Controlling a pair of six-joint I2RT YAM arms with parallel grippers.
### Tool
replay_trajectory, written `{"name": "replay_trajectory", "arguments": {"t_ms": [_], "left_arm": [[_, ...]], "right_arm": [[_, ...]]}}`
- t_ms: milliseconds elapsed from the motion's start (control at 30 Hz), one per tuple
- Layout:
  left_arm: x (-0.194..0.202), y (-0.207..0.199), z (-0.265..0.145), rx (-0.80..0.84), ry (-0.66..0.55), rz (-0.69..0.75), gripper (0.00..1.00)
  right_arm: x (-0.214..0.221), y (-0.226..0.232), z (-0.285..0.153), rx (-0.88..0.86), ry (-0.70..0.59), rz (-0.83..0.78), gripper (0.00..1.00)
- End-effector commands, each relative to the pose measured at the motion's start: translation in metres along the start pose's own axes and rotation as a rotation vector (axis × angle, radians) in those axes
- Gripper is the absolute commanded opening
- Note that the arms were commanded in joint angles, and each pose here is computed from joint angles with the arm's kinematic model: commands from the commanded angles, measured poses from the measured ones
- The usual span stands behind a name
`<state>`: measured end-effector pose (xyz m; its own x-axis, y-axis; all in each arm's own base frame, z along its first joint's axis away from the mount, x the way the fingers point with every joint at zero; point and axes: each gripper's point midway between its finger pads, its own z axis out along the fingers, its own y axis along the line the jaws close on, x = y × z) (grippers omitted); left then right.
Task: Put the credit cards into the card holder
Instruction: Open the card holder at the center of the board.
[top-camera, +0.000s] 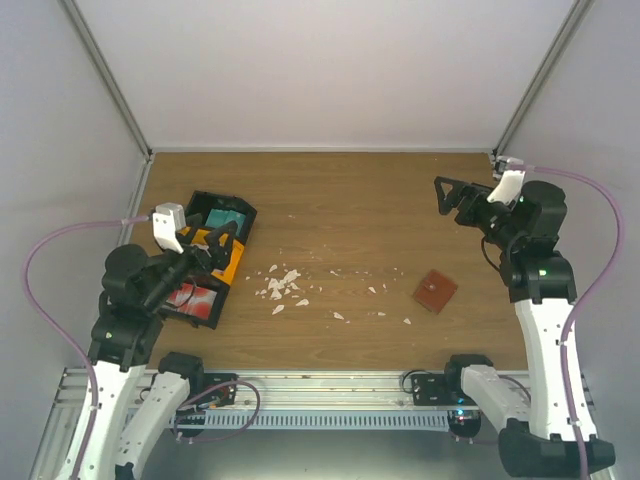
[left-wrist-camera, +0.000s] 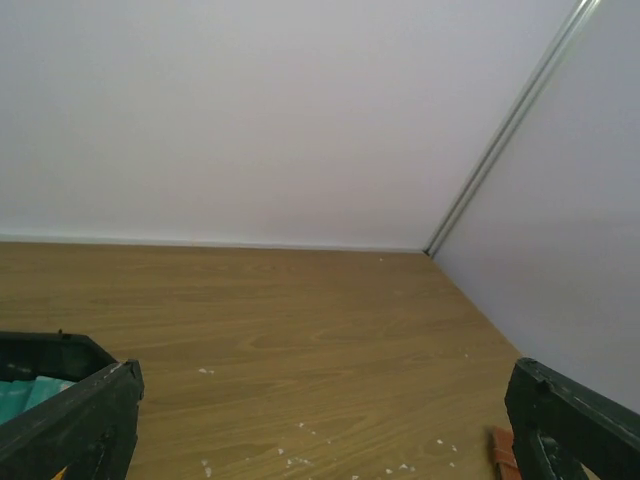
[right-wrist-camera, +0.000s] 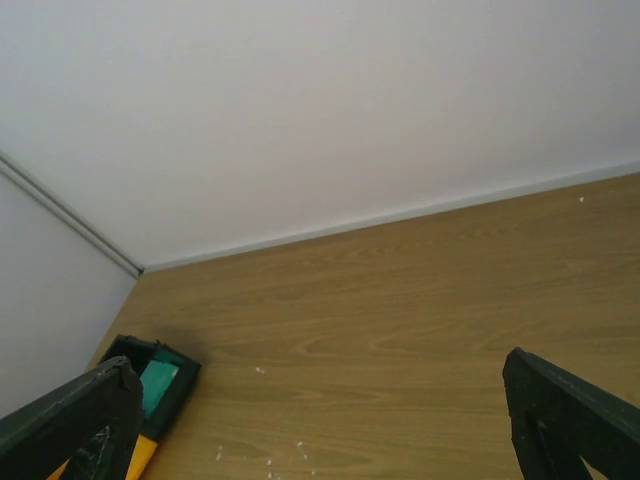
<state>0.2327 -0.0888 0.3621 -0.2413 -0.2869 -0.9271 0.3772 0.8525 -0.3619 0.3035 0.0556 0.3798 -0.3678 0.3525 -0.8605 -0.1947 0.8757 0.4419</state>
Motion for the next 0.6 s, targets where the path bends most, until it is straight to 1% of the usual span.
{"name": "replay_trajectory", "arguments": {"t_ms": [0, 133, 233, 300, 433, 567], "left_arm": [[-0.006, -0.012, 0.002, 0.085, -0.043, -0.016, 0.99], [0.004, -0.034, 0.002, 0.248, -0.042, -0.036, 0.99], [0.017, -0.039, 0.007, 0.319, -0.026, -0.069, 0.99], [0.027, -0.038, 0.011, 0.341, -0.004, -0.094, 0.99], [0.045, -0.036, 0.022, 0.377, 0.052, -0.14, 0.99], [0.065, -0.037, 0.037, 0.441, 0.124, -0.199, 0.99]], "right_arm": [[0.017, -0.003, 0.002, -0.019, 0.075, -0.004, 0.99], [0.04, -0.032, 0.01, 0.096, 0.144, -0.01, 0.99], [0.061, -0.059, 0.011, 0.201, 0.168, 0.002, 0.99], [0.077, -0.081, 0.008, 0.301, 0.181, 0.026, 1.0], [0.117, -0.13, -0.002, 0.528, 0.212, 0.107, 0.99], [0.158, -0.158, -0.004, 0.651, 0.269, 0.216, 0.95]]}}
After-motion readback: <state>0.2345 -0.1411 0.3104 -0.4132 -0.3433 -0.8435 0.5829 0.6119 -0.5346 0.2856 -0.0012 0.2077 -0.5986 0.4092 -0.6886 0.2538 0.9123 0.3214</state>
